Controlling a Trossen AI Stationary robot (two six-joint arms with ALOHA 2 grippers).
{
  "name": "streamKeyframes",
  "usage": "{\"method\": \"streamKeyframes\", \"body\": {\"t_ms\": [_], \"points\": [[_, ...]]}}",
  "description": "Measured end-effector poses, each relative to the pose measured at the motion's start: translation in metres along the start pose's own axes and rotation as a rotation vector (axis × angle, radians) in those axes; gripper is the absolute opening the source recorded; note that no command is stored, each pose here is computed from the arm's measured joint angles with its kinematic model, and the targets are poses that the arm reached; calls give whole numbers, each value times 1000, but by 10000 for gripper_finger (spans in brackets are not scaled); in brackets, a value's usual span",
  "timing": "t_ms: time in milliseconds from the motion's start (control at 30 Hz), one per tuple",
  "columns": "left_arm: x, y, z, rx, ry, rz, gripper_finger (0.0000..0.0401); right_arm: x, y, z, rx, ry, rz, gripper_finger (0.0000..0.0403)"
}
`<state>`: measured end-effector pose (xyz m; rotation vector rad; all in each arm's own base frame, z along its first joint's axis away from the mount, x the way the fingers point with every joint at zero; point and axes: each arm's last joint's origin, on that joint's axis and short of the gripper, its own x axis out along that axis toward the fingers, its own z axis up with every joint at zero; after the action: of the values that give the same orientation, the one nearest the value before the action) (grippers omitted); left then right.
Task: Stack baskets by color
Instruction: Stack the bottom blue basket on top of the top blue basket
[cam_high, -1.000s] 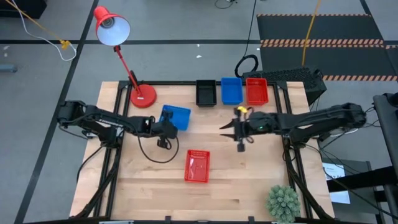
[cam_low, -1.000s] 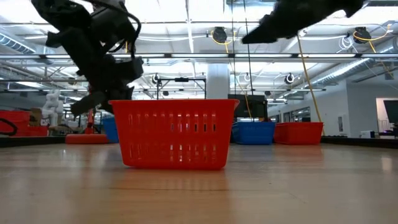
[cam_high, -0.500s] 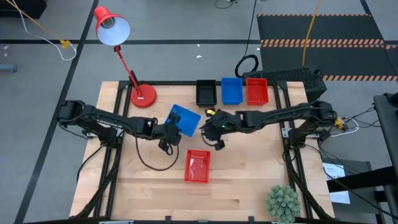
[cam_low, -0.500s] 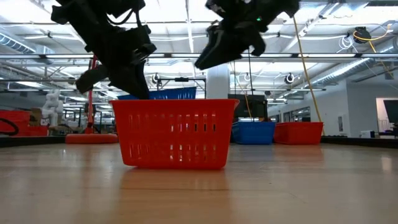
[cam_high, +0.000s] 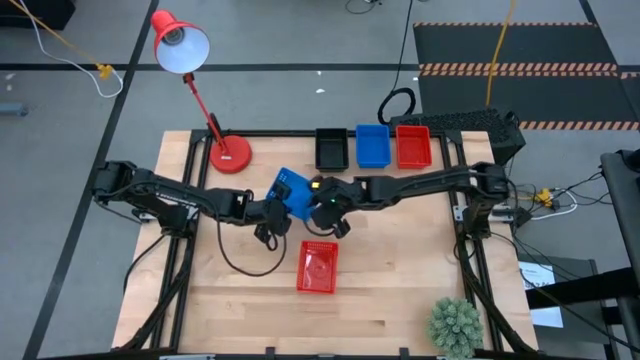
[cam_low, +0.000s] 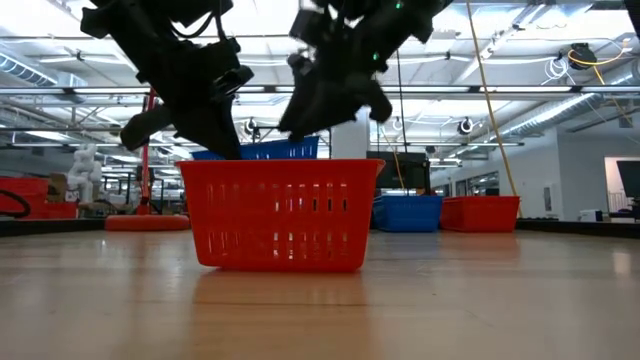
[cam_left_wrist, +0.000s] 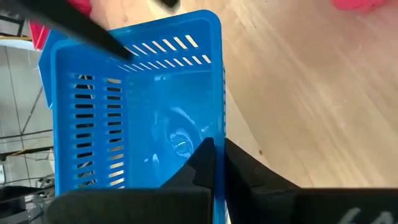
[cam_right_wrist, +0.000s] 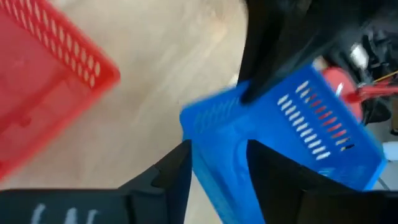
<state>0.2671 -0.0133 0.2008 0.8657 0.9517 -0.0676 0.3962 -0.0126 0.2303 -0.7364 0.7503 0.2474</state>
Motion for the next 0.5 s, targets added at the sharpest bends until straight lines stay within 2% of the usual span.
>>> {"method": "streamKeyframes", "body": {"t_ms": [133,267,500], "points": [[0,-1,1,4,-3,-2,8,8,-1,-8,-27,35,8,150],[0,-1,1,12,-3,0,20,8,-1,-9,-43,50,0,129],[0,0,2,8,-17,12,9,8,1,-10,-52,66,21,46]]}}
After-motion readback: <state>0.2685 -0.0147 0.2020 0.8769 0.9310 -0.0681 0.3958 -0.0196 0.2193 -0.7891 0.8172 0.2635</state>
